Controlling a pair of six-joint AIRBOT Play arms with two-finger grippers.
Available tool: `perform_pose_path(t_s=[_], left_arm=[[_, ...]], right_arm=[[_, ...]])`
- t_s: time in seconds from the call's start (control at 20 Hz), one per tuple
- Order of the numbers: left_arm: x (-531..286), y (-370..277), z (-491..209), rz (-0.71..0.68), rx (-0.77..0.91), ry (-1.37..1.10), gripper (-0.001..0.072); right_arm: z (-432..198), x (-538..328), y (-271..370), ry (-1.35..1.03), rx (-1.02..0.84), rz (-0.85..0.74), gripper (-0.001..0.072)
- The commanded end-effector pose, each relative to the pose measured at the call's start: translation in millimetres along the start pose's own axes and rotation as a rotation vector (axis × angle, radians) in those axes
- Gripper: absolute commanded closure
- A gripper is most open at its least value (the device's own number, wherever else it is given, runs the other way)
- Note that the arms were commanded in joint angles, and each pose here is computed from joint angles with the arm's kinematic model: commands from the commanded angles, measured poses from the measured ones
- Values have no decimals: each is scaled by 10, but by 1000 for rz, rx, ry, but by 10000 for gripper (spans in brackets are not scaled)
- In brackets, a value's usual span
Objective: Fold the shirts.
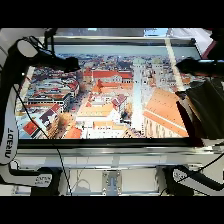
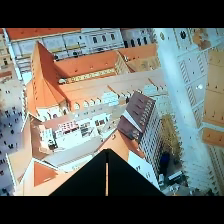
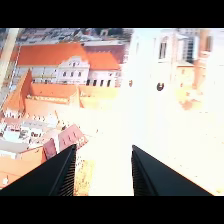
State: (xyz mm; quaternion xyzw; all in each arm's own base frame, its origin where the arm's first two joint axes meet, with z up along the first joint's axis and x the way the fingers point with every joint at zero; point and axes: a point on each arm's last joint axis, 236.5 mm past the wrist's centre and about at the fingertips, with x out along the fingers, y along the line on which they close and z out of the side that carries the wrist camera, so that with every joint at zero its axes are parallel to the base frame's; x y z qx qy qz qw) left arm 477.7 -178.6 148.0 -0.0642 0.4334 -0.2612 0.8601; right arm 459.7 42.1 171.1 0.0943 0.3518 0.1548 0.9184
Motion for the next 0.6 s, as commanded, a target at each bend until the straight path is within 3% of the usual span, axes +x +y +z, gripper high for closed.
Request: perform_pose_path(t_s=[0.0, 0.2, 0.55], left_arm=[[118, -206, -86, 36, 123, 33, 697], [116, -163, -102, 54, 132, 41, 697], [114, -170, -145, 50, 124, 59, 697]], right_arm=[[-389, 616, 464, 80, -239, -3, 326], [-524, 727, 364, 140, -515, -144, 329], [-522, 723, 334, 145, -540, -161, 329]])
